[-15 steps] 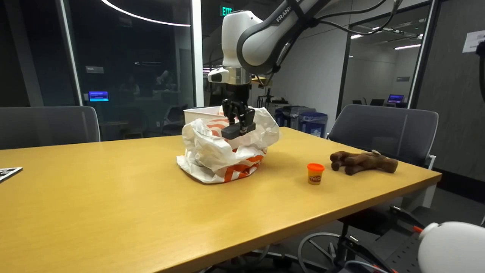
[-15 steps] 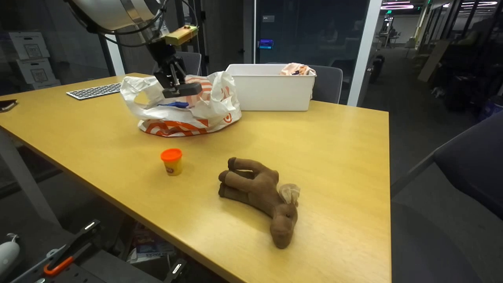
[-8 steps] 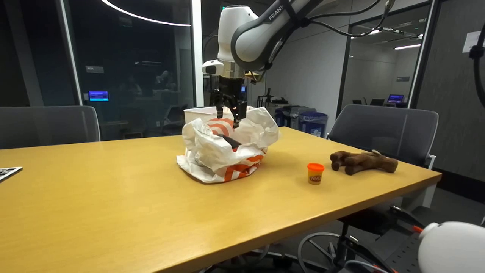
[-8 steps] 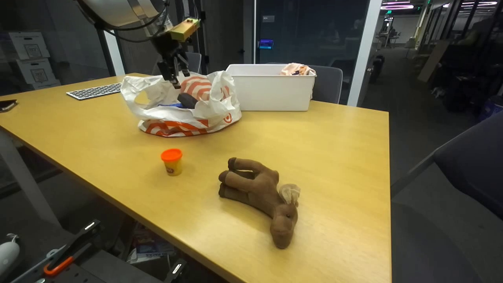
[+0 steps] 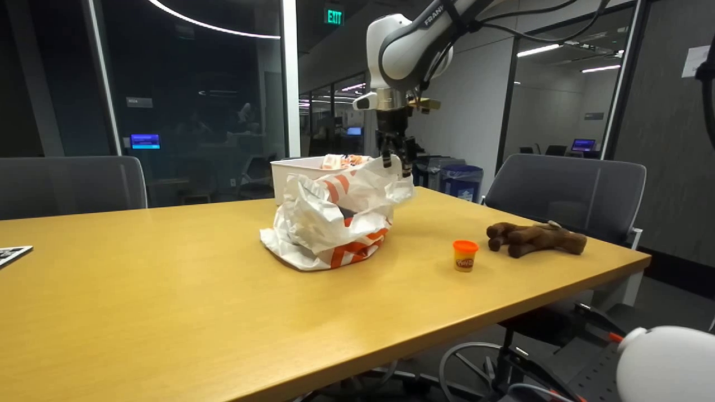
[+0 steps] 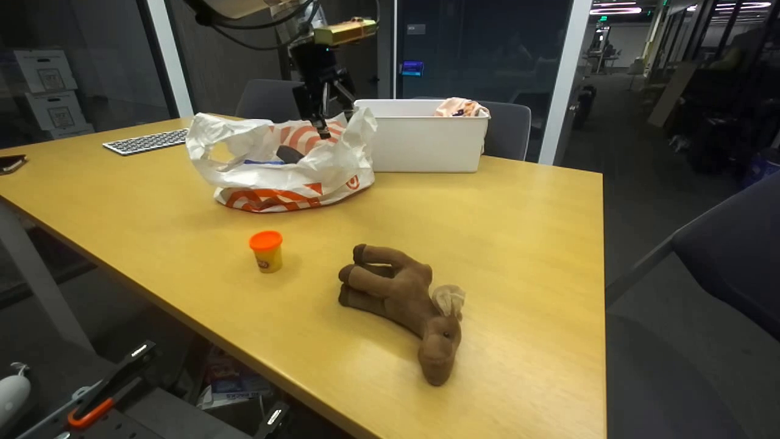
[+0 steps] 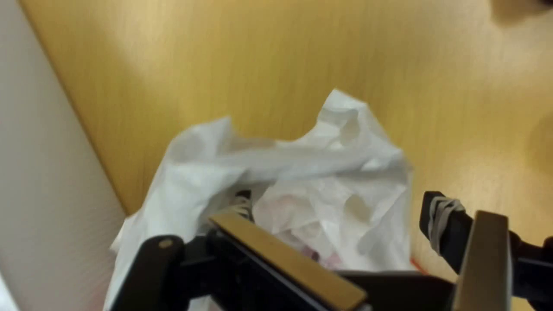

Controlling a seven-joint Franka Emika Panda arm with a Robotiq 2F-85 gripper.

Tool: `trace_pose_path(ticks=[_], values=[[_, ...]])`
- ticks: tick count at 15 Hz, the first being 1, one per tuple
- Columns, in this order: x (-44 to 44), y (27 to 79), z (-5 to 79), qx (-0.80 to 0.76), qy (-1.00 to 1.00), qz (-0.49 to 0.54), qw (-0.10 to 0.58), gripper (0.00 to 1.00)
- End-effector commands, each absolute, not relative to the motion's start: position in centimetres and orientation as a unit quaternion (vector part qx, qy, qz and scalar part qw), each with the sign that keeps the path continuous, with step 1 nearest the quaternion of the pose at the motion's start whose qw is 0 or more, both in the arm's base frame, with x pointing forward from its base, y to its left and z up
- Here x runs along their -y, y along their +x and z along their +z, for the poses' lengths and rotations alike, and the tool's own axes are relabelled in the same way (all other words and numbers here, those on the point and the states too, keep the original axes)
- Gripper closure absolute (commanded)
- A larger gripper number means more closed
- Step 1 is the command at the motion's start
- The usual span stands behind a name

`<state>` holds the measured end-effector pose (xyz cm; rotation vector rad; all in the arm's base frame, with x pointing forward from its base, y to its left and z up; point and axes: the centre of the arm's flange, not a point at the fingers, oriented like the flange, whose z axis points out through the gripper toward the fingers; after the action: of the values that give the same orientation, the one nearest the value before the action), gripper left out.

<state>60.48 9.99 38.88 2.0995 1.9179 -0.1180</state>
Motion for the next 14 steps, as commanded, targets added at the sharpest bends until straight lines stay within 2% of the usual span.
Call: trace_pose_path(ticks=[1, 5, 8, 14], values=[[-4.6, 54.4, 43.7, -0.619, 0.779, -0.070, 0.070, 0.00], [0.3, 48.8, 47.6, -0.571, 0.819, -0.041, -0.046, 0.00], [4.1, 46.7, 48.7, -0.541, 0.832, -0.012, -0.124, 0.00], [10.2, 48.8, 42.0, -0.396, 0.914, 0.049, -0.066, 0.00]])
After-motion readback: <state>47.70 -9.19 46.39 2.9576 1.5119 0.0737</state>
